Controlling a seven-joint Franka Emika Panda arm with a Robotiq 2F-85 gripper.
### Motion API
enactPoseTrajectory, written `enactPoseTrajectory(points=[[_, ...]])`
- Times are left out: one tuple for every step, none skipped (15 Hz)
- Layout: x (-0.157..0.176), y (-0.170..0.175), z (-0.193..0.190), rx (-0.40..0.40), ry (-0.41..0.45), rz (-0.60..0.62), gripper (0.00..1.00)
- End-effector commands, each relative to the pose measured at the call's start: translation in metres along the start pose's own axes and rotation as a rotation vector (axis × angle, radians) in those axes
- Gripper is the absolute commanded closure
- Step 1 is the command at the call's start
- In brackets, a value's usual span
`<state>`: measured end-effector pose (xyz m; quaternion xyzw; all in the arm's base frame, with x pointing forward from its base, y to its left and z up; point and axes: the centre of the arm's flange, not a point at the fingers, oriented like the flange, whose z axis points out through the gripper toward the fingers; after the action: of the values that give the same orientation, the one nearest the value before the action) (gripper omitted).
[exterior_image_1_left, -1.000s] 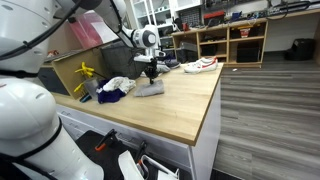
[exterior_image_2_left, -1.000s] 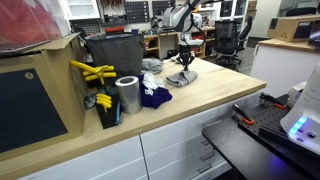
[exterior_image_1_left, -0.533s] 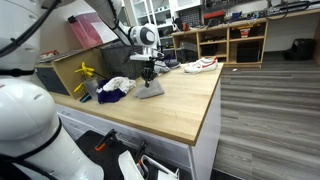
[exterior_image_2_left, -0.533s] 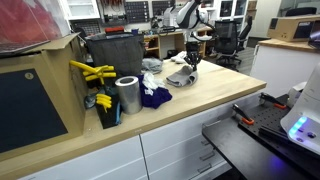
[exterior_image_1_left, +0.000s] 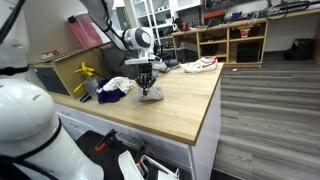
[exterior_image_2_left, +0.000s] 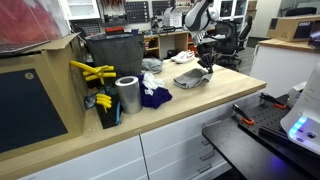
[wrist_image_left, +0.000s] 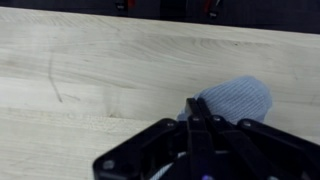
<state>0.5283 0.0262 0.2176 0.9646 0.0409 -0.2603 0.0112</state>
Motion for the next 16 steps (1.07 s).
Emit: enactPoseTrajectory(points=[[-0.035,0.005,0.000,-0.050,0.019,-0.080,1.00],[-0.039,0.004,0.000,-0.064,0.020,-0.110,1.00],[-0.043,0.002,0.001,-0.081,0.017,-0.145,1.00],[-0.049,0.001,0.002,-0.104,0.012,-0.186,1.00],[-0.054,0.000,0.004,-0.123,0.003,-0.227,0.81],[-0.060,-0.001,0.006,-0.144,-0.003,-0.267,0.72],[-0.065,-0.001,0.007,-0.160,-0.009,-0.296,0.65],[-0.069,-0.002,0.008,-0.171,-0.011,-0.319,0.59],[-0.073,-0.002,0.008,-0.178,-0.013,-0.336,0.52],[-0.076,-0.002,0.007,-0.180,-0.012,-0.345,0.43],[-0.077,-0.001,0.005,-0.170,-0.003,-0.339,0.36],[-0.077,-0.001,0.003,-0.155,0.008,-0.325,0.28],[-0.074,0.000,-0.001,-0.143,0.030,-0.294,0.21],[-0.071,0.000,-0.006,-0.127,0.053,-0.277,0.15],[-0.068,0.000,-0.011,-0.112,0.078,-0.255,0.06],[-0.062,-0.001,-0.016,-0.098,0.106,-0.237,0.01]])
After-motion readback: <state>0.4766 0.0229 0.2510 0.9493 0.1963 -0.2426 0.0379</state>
